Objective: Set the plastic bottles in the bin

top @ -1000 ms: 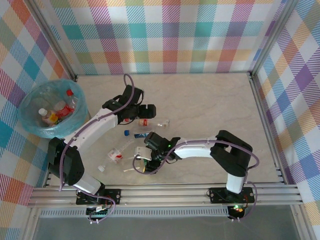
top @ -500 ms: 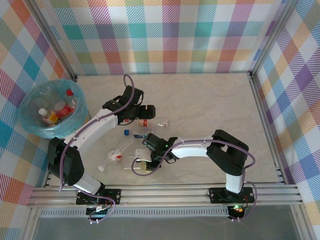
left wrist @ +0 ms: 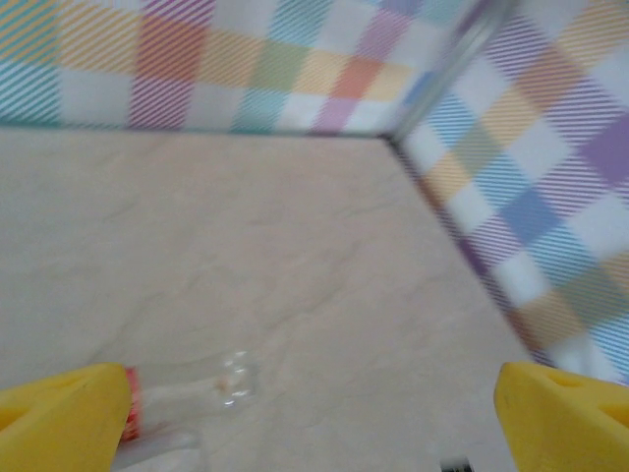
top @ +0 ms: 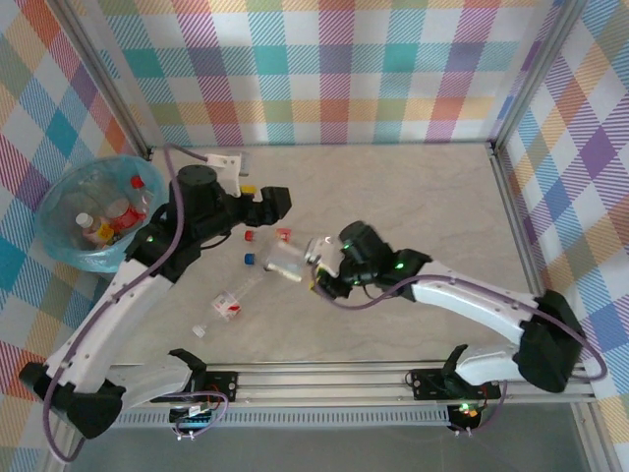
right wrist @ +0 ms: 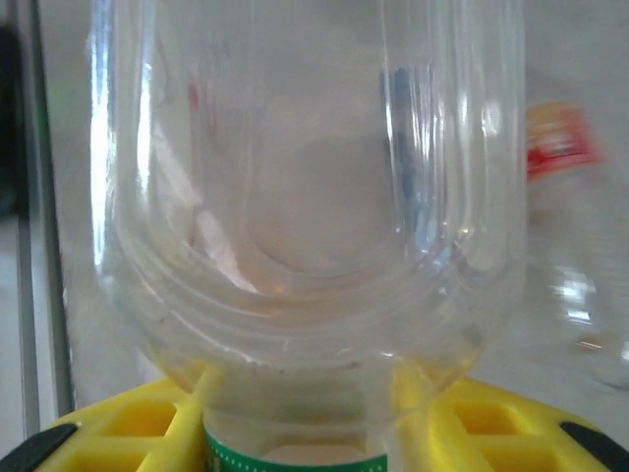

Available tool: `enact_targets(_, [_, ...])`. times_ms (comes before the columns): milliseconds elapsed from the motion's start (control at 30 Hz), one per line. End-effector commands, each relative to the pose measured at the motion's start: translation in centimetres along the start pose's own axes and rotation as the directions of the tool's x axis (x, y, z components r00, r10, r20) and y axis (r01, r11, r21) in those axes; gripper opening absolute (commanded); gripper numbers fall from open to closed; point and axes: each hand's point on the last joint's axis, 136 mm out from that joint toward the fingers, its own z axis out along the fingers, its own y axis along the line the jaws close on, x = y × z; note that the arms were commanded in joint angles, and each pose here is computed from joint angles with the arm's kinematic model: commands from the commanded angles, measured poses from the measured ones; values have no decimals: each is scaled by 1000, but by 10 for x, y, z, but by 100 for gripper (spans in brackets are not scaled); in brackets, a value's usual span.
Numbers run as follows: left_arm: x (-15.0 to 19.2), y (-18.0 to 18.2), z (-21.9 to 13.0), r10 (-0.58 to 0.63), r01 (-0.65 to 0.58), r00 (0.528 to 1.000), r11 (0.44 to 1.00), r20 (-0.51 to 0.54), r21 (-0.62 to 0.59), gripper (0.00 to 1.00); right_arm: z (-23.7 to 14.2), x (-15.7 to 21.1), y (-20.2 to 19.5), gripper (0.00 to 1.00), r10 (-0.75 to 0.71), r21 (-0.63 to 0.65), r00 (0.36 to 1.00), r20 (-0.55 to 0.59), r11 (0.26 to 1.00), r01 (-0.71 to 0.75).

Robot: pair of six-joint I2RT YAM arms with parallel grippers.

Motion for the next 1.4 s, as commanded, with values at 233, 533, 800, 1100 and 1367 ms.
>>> enact_targets(233, [7,-75,-40,-21,54,996,924,-90,378,97,-80,-74,-2,27,74,-90,956,285,995,-50])
enact_targets(533, [31,-64,-33,-23,89,980,939,-198,332,95,-97,-98,3,28,57,-101,927,372,995,-20])
enact_targets(800, [30,-73,-34,-60,142,972,919,-226,368,87,-101,-93,10,32,12,-102,918,396,994,30])
enact_targets(1100, [32,-81,-30,-120,232,951,887,-285,399,81,-93,-80,13,32,-33,-98,919,394,992,77])
enact_targets(1367, [37,-79,-23,-127,249,940,889,-317,383,73,-83,-76,3,33,-29,-65,925,380,996,58])
